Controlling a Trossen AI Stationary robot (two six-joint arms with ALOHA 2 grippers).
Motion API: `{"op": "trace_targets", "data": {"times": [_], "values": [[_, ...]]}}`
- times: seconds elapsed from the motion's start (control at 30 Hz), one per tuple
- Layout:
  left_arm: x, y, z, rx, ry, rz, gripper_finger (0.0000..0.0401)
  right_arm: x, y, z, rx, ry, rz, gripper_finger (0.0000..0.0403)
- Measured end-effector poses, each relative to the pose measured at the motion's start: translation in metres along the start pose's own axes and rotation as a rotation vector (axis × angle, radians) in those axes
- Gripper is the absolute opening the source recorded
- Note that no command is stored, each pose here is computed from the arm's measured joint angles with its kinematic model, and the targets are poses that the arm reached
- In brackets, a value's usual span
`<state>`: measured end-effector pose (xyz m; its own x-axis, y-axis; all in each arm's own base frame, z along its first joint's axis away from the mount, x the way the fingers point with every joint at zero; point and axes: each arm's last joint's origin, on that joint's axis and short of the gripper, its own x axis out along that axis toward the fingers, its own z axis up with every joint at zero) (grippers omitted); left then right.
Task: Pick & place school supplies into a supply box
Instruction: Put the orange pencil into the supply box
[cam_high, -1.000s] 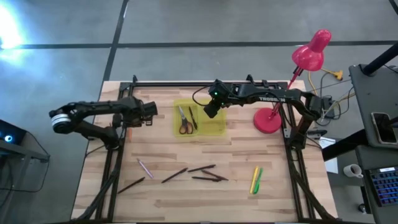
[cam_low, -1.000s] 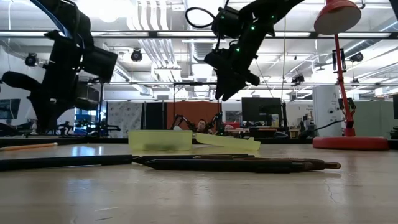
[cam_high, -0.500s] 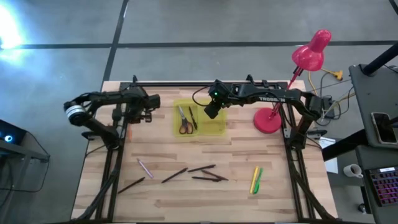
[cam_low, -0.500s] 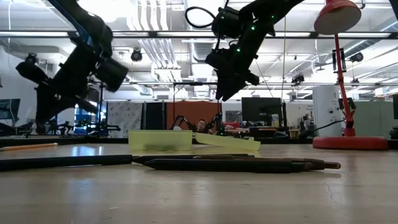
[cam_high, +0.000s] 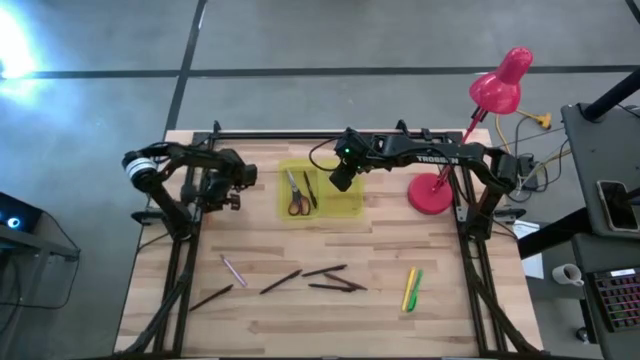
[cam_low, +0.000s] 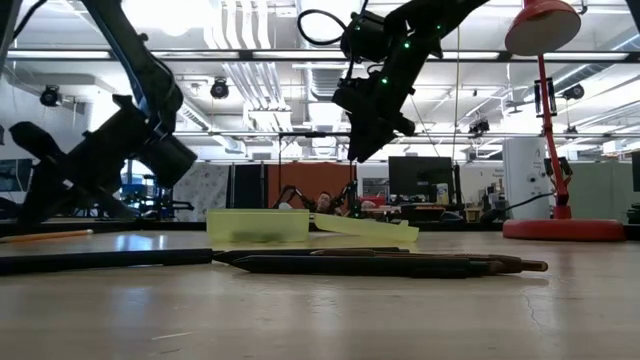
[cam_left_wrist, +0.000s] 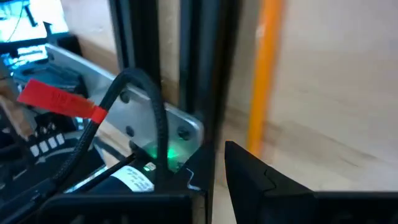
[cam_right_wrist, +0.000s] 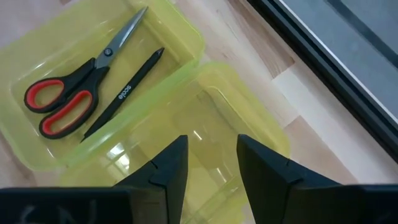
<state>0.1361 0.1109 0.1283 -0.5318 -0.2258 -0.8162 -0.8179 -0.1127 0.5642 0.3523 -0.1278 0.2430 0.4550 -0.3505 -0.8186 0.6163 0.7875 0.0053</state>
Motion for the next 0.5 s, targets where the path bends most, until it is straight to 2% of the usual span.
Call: {"op": "trace_targets", "data": {"times": [0.13,0.3,0.5], "values": [[0.000,0.000,0.001,-0.018,-0.008,-0.017,0.0022,0.000,0.000,0.000,-0.008,0.000,0.000,0.0134],[0.006,-0.006,0.005,-0.051,-0.044,-0.102,0.0022,0.000,0.000,0.000,-0.018,0.000,-0.001,0.0131],[0.008,-0.006,0.005,-0.058,-0.031,-0.125,0.0022,0.000,-0.001,0.000,-0.017,0.001,-0.003,0.0126]]}}
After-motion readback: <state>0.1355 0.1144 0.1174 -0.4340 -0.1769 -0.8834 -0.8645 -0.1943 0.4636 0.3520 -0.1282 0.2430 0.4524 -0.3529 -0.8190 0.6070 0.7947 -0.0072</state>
